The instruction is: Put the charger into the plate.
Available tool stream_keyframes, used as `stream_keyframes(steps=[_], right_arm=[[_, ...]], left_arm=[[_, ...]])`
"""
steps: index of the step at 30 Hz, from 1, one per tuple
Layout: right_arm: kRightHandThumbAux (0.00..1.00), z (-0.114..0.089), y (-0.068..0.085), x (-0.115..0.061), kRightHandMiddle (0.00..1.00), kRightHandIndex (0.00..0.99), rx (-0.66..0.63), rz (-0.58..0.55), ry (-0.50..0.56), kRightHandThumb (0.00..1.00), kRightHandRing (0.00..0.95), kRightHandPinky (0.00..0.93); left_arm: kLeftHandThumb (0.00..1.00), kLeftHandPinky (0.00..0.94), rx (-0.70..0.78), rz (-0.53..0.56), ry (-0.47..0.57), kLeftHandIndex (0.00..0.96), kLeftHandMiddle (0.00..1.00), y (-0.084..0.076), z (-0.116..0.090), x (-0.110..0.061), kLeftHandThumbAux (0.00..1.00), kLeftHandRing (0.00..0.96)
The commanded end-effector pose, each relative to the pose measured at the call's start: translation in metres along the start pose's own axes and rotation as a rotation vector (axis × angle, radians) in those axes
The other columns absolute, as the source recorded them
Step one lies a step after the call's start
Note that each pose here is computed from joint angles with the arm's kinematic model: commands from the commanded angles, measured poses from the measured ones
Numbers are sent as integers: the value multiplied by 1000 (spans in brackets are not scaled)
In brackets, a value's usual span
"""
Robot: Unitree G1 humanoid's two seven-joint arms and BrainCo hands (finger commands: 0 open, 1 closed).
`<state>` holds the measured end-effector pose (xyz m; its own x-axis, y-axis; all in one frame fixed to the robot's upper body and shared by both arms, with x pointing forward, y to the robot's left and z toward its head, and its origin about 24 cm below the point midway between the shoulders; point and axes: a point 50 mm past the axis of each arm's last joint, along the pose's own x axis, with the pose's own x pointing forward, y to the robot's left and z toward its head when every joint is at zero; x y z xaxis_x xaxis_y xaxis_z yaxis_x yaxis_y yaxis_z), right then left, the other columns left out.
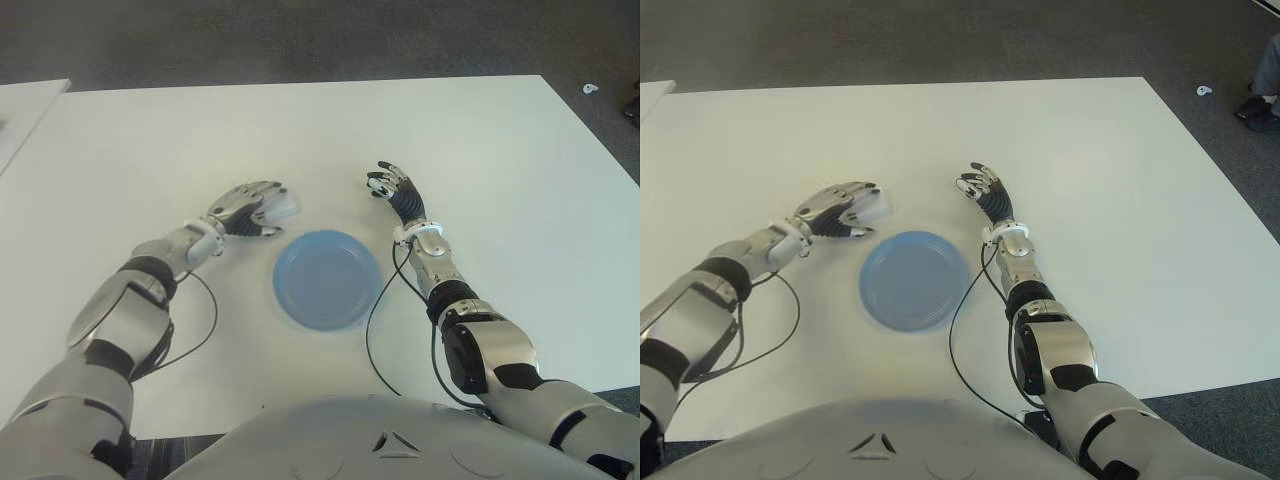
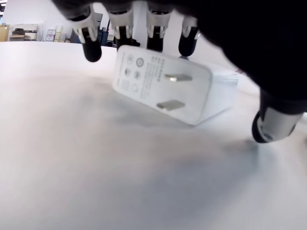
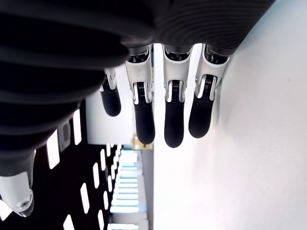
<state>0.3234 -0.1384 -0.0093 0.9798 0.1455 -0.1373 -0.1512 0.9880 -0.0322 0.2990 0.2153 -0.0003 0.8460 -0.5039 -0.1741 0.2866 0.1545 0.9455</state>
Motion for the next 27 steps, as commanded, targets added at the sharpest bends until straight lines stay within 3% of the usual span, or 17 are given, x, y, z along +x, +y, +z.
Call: stream_keyframes(steps=[1, 17, 27], right_arm=[[560, -46, 1, -23, 305, 144, 33, -16, 223, 0, 304, 274], [561, -45, 0, -22, 298, 142, 34, -14, 224, 0, 295, 268], [571, -45, -2, -22, 300, 146, 37, -18, 226, 0, 296, 271]], left_arm=[[45, 0, -22, -42, 10, 0, 0, -10, -8, -22, 505, 0], [41, 0, -31, -45, -28, 0, 0, -21, -12, -54, 458, 0], [42, 0, -2, -25, -27, 0, 0, -20, -14, -57, 446, 0]])
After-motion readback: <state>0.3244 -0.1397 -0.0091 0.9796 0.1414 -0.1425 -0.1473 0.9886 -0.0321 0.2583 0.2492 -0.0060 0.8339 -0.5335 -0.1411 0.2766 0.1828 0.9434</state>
